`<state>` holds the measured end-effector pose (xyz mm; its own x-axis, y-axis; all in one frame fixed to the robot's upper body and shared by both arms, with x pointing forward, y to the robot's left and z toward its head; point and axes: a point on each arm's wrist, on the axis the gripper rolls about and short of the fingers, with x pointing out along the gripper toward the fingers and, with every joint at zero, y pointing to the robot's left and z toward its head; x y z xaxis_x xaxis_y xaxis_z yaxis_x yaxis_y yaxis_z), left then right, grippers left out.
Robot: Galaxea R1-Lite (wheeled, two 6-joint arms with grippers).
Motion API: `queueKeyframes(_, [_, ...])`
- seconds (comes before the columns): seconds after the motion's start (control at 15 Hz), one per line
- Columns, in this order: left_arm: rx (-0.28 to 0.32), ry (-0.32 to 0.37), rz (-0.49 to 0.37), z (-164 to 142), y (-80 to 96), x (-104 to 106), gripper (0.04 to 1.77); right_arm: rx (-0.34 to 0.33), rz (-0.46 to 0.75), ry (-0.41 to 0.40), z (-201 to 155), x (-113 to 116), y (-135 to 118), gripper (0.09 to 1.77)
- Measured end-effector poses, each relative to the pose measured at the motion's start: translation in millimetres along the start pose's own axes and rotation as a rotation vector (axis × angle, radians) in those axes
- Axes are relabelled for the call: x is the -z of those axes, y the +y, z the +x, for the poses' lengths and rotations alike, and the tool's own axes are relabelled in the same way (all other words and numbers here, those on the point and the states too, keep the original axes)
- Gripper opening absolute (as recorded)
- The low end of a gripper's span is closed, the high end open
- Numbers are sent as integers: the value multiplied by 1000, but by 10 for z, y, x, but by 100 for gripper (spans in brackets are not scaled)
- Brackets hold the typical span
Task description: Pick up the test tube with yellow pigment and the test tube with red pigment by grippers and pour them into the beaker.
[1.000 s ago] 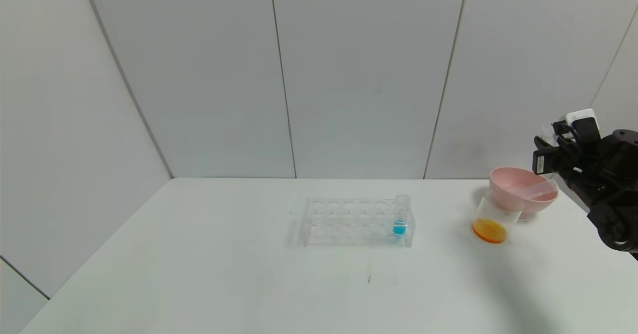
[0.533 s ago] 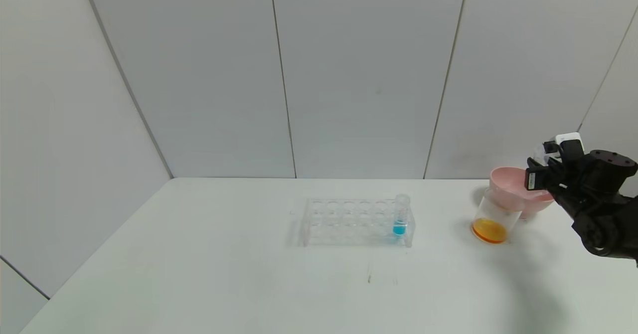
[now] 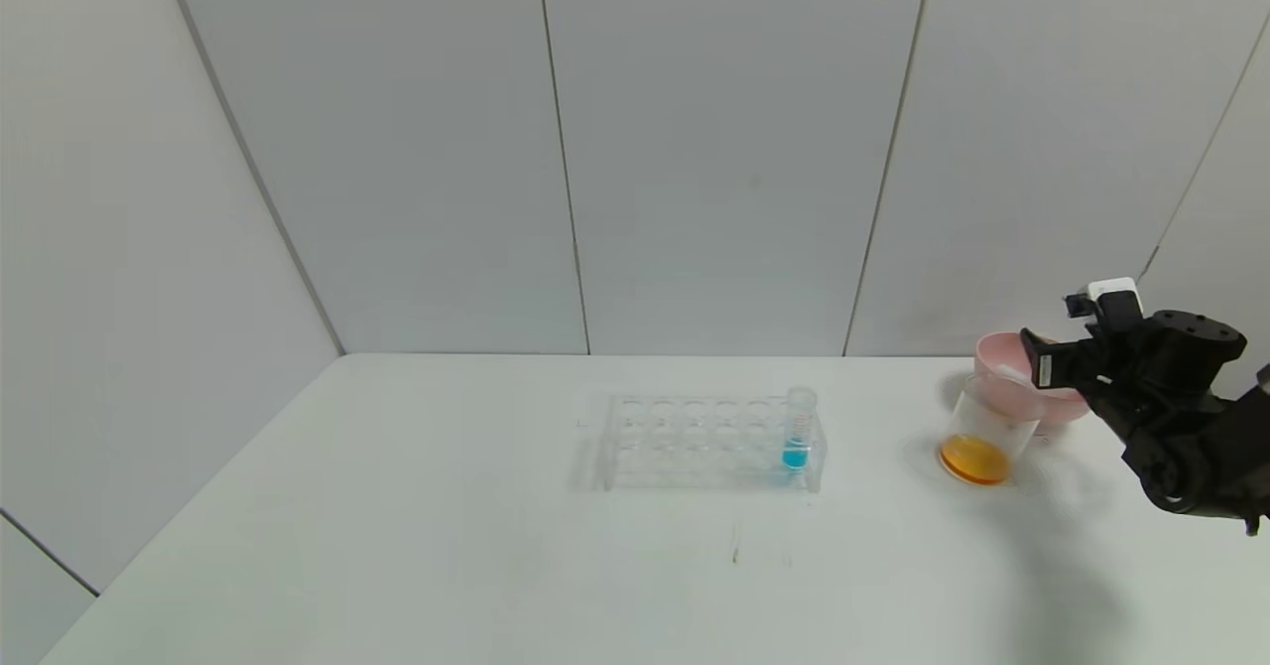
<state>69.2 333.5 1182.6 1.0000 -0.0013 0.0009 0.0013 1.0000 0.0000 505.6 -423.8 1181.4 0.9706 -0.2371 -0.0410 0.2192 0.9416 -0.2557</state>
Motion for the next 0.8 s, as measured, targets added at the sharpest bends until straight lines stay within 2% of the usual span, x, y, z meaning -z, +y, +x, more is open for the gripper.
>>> queueKeyframes(0.2, [0, 0, 0, 0, 0, 0, 176, 8, 0, -20, -24, -83, -34, 137])
queueKeyframes(0.33, [0, 0, 0, 0, 0, 0, 176, 24, 20, -68, -106, -301, -114, 145])
queueKeyframes(0.47, [0, 0, 0, 0, 0, 0, 176, 42, 54, -144, -299, -698, -226, 150])
queueKeyframes(0.6, [0, 0, 0, 0, 0, 0, 176, 62, 75, -227, -652, -1201, -357, 155])
queueKeyframes(0.8, [0, 0, 0, 0, 0, 0, 176, 57, 102, -311, -1518, -1906, -474, 160])
